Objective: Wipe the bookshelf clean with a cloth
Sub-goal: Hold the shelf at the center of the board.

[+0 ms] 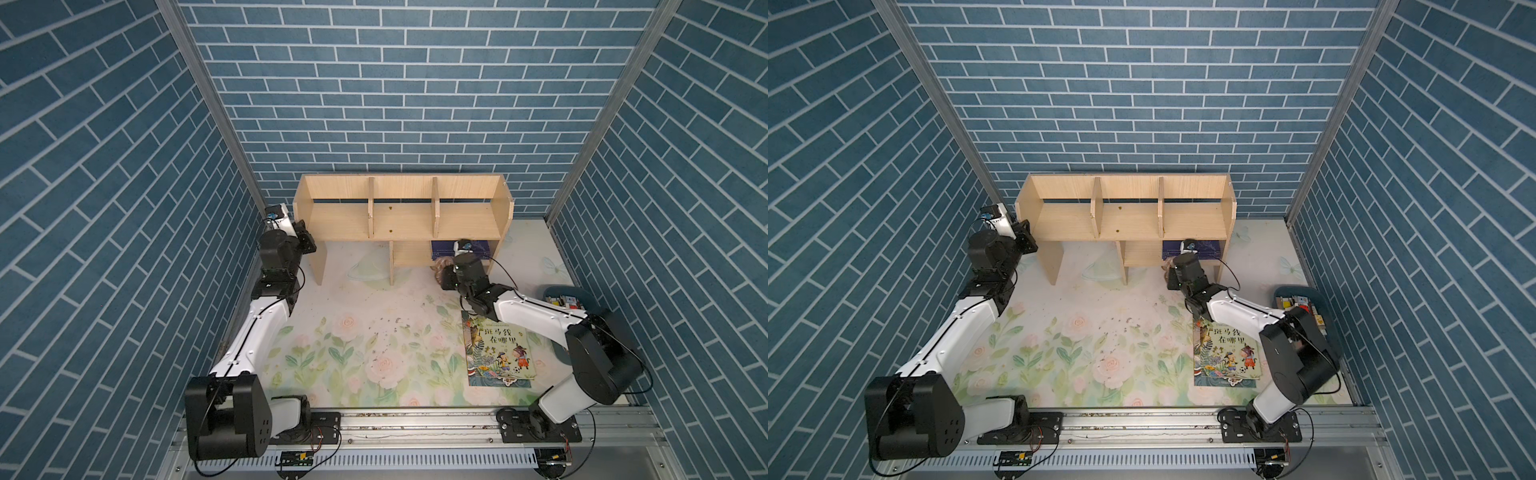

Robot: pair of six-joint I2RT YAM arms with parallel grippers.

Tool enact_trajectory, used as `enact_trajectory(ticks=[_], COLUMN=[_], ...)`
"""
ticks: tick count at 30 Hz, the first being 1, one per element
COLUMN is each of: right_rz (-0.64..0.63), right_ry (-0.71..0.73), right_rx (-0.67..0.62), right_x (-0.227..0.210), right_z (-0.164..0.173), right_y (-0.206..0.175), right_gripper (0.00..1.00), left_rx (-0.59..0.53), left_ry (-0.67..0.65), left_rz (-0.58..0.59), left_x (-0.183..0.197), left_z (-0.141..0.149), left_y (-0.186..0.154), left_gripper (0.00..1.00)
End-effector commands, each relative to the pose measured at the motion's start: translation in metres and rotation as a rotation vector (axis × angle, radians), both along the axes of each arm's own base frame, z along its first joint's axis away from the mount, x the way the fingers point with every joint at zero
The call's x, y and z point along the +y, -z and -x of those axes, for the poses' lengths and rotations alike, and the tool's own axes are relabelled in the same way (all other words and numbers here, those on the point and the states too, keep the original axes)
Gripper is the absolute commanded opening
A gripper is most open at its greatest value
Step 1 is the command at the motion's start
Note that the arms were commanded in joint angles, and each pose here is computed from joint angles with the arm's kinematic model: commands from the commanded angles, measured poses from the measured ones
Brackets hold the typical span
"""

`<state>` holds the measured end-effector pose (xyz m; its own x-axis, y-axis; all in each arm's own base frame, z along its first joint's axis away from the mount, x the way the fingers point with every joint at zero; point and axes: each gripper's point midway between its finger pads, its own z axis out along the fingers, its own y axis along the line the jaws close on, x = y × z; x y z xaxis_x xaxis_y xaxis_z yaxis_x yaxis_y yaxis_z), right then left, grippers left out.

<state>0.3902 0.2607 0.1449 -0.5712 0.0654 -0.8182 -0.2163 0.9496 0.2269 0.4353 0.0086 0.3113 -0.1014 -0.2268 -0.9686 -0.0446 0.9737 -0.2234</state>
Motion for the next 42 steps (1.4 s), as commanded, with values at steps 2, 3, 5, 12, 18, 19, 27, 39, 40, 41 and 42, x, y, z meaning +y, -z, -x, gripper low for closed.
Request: enact_trajectory(ticks=[2,3,5,12,18,19,27,39,40,41,42], right_rz=[-0.043,-0.041,-0.047,-0.079,-0.081,-0.076,-0.017,-0.063,-0.068,-0.071,-0.074], right_ry=[-0.076,-0.094,-0.120,-0.172,-0.168,-0.173,-0.185,-0.147,-0.143,-0.142,-0.141], right_rx=[-0.085,-0.099,-0.134,-0.278,-0.223,-0.198,-0.056,-0.241,-0.256,-0.266,-0.272], right_x=[0.065,0.078,0.097,0.131,0.143,0.146,0.150,0.136,0.135,0.135,0.135], right_z=[-0.005,-0.003,0.000,0.015,0.014,0.017,0.030,0.022,0.022,0.022,0.021], right_y=[-0.032,-0.040,-0.061,-0.152,-0.114,-0.096,0.012,-0.108,-0.116,-0.121,-0.122], right_gripper=[0.00,0.00,0.00,0.00,0.00,0.00,0.00,0.00,0.00,0.00,0.00], left_rx=[0.070,0.071,0.071,0.066,0.069,0.067,0.068,0.065,0.065,0.067,0.067], left_ry=[0.119,0.120,0.120,0.116,0.124,0.125,0.127,0.135,0.135,0.135,0.138], left_rz=[0.082,0.083,0.083,0.081,0.083,0.083,0.085,0.091,0.091,0.091,0.094], left_x=[-0.029,-0.029,-0.029,-0.028,-0.029,-0.030,-0.030,-0.031,-0.031,-0.031,-0.032], left_z=[-0.004,-0.004,-0.004,-0.003,-0.004,-0.004,-0.003,-0.003,-0.003,-0.003,-0.003], left_y=[0.020,0.020,0.020,0.018,0.019,0.018,0.018,0.017,0.018,0.018,0.019], left_gripper=[0.00,0.00,0.00,0.00,0.00,0.00,0.00,0.00,0.00,0.00,0.00])
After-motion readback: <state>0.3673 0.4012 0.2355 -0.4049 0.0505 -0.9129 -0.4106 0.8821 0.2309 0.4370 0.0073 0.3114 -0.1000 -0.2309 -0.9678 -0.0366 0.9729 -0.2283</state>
